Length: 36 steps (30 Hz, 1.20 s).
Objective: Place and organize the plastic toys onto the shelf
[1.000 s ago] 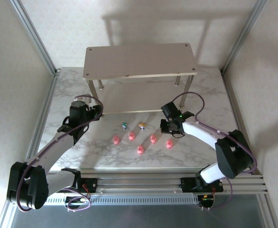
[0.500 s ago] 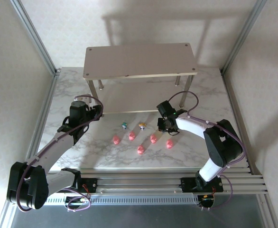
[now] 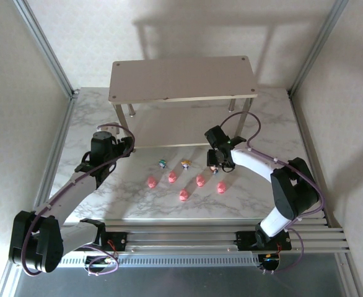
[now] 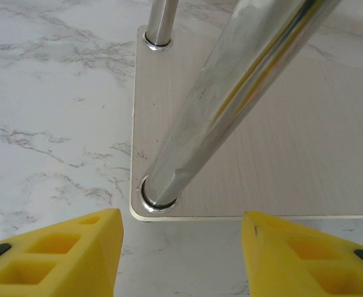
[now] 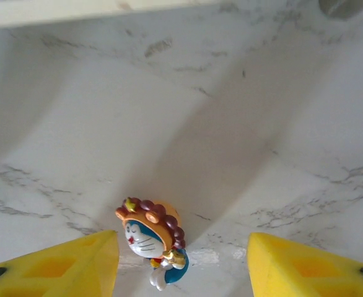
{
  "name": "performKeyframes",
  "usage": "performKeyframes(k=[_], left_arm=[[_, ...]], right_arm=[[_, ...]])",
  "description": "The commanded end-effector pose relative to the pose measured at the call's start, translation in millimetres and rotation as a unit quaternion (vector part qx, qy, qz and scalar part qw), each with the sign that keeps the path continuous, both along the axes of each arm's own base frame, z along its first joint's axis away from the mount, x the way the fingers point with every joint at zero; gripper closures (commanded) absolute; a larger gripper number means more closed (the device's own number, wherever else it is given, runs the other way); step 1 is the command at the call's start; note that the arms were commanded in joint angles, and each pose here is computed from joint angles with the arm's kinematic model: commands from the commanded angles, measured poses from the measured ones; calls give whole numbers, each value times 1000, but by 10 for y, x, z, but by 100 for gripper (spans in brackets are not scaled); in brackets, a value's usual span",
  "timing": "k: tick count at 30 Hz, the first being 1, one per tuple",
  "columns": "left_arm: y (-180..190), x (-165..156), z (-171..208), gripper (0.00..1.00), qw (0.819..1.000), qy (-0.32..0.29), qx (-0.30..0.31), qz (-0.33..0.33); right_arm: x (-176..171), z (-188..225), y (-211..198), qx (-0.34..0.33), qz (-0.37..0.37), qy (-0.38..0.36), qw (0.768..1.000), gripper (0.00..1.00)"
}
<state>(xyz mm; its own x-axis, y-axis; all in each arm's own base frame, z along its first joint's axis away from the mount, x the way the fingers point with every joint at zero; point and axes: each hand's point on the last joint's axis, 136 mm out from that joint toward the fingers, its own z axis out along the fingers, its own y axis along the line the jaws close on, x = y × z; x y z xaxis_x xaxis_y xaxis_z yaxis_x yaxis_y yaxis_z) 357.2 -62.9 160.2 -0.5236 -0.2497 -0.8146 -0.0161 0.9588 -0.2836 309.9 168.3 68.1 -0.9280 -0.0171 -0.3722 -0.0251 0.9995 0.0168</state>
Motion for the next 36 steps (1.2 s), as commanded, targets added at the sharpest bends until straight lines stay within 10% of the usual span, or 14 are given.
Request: performKeyframes(k=[1,36], left_arm=[[-17,22,102,47,1000,-9,-6,-6],[-7,29,11,47,1000,3,-1,-5]], right_arm=[[-25,181,36,-6,38,10,999,45],[-37,-333,139,-19,89,126,988,59]])
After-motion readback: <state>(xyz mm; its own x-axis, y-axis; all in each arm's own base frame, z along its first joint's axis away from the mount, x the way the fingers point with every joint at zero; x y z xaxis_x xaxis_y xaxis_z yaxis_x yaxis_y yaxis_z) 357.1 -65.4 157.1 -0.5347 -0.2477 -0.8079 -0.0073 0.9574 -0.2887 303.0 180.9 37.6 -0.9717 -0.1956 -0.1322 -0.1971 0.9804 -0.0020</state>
